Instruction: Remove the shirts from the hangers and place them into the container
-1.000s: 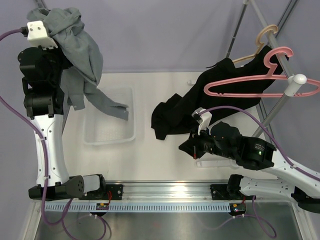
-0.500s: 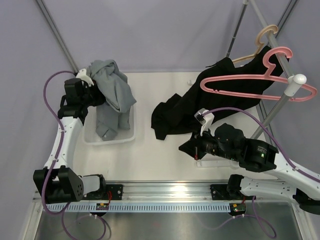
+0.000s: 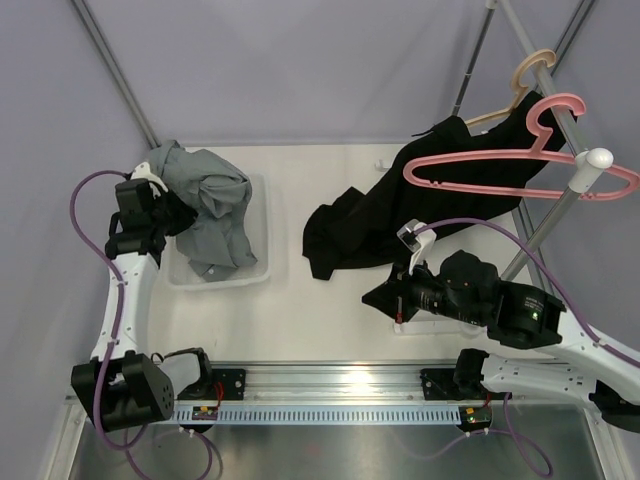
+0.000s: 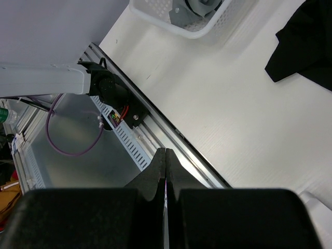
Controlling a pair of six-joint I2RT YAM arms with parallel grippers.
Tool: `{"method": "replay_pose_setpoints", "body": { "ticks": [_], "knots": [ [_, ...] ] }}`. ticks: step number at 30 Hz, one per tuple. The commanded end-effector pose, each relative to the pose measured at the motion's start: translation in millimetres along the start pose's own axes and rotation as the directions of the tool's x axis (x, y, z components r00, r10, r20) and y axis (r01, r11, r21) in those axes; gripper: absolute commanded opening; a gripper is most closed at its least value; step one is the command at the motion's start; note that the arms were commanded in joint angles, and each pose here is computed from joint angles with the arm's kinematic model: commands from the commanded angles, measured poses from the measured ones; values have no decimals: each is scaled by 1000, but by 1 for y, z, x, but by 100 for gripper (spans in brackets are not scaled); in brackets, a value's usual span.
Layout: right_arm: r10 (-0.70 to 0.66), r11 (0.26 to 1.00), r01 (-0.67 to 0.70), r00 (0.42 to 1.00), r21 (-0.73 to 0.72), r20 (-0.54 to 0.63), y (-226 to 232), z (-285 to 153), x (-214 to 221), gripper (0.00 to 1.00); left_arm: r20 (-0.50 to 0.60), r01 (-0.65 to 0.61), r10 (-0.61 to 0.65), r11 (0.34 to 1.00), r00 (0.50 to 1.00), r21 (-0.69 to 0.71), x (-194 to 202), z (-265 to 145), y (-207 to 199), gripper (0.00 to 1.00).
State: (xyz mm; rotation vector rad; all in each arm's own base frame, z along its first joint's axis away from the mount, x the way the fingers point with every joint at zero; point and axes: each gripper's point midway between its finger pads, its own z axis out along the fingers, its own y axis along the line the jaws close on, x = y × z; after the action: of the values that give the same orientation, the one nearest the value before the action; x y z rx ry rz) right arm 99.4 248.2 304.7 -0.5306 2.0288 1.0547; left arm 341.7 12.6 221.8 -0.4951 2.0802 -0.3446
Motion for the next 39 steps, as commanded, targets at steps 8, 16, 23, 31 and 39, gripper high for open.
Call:
{"method": "replay_pose_setpoints", "body": {
  "ticks": [8, 16, 23, 31, 39],
  "knots": [
    [-12, 1000, 14, 995, -16, 97, 6, -17, -23, 0, -260, -26, 19, 999, 965, -23, 81, 27, 11, 0],
    [10, 999, -4, 989, -35, 149, 6, -37, -31, 0, -320, 16, -66, 988, 945, -156, 120, 23, 29, 0],
    [-29, 995, 17, 991, 97, 128, -14, -49, -33, 26, -273, 107, -127, 990, 954, -88, 105, 23, 7, 31],
    [-20, 995, 14, 997, 95, 69, -19, -34, -14, 65, -58, 108, -107, 994, 993, 17, 54, -44, -23, 71],
    [125, 979, -129, 991, 159, 38, -43, 0, 28, 68, 281, -261, 70, 631, 957, 731, -11, -159, -190, 77]
  ]
}}
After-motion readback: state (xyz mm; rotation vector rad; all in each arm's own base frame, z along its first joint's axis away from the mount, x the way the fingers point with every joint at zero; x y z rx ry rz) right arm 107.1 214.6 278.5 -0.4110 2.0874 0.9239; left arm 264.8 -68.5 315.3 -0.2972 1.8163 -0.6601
